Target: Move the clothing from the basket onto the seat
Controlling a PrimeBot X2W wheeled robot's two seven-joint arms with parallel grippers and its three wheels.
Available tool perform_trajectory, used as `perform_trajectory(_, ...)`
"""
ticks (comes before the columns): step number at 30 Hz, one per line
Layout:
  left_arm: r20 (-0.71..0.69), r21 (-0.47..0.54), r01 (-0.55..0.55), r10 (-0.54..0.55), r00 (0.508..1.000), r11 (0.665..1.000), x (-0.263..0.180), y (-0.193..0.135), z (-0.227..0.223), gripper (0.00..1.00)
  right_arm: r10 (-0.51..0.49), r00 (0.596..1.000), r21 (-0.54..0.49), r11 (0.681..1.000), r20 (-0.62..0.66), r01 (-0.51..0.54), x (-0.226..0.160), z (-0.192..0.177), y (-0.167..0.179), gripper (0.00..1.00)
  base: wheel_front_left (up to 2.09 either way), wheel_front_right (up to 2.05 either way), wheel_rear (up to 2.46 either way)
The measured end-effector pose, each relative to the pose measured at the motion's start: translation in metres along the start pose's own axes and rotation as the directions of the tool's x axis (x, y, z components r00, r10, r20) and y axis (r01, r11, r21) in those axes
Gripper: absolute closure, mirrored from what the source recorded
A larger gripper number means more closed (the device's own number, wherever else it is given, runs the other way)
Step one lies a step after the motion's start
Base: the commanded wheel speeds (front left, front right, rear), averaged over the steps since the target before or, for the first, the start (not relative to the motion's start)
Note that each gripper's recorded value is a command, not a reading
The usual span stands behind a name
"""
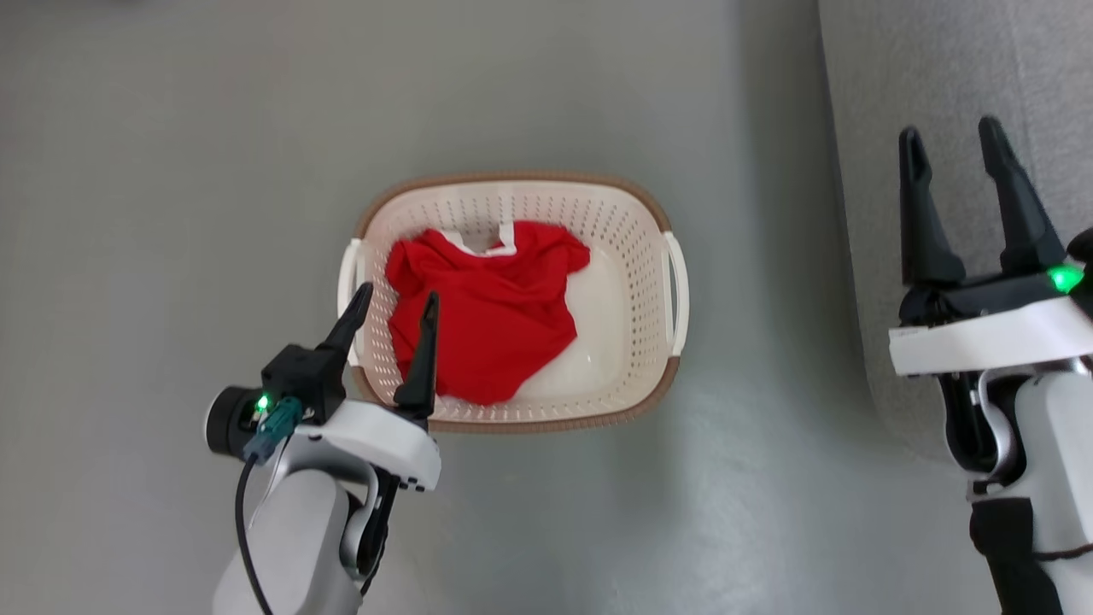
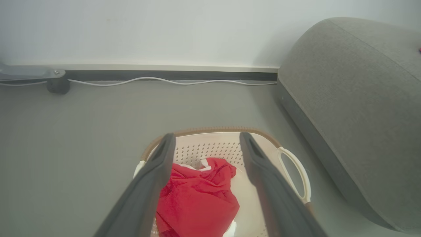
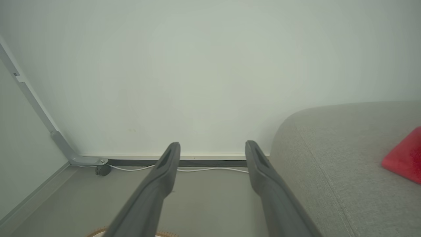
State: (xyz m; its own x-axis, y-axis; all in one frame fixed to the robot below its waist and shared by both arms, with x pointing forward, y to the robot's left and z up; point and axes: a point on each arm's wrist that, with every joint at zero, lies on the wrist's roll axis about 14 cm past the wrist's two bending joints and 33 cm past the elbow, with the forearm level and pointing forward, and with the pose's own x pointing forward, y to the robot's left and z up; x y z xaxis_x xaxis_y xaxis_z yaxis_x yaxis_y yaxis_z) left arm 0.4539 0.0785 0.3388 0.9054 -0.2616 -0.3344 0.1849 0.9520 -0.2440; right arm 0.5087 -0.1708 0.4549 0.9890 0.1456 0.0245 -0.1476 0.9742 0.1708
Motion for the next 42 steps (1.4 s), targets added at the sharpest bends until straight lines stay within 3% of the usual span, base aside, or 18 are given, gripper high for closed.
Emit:
perform_trajectory(17, -0.264, 0.002, 0.165, -0.158, 0.951, 0.986, 0.076, -0.025, -0.107, 0.0, 0.022, 0.997, 0.001, 1.0, -0.071, -0.022, 0.044, -0.066, -0.012, 0.0, 0.0, 0.0, 0.0)
perform_trajectory(30, -0.481, 0.073, 0.324, -0.251, 0.84, 0.943, 0.112, -0.035, -0.183, 0.0, 0.039, 0.993, 0.011, 0.999, -0.11, -0.038, 0.055, -0.103, -0.014, 0.0, 0.0, 0.0, 0.0)
perform_trajectory(42, -0.613, 0.141, 0.397, -0.235, 0.755, 0.907, 0.136, -0.018, -0.228, 0.0, 0.048, 0.991, 0.019, 0.999, -0.125, -0.046, 0.063, -0.126, -0.016, 0.0, 0.0, 0.0, 0.0)
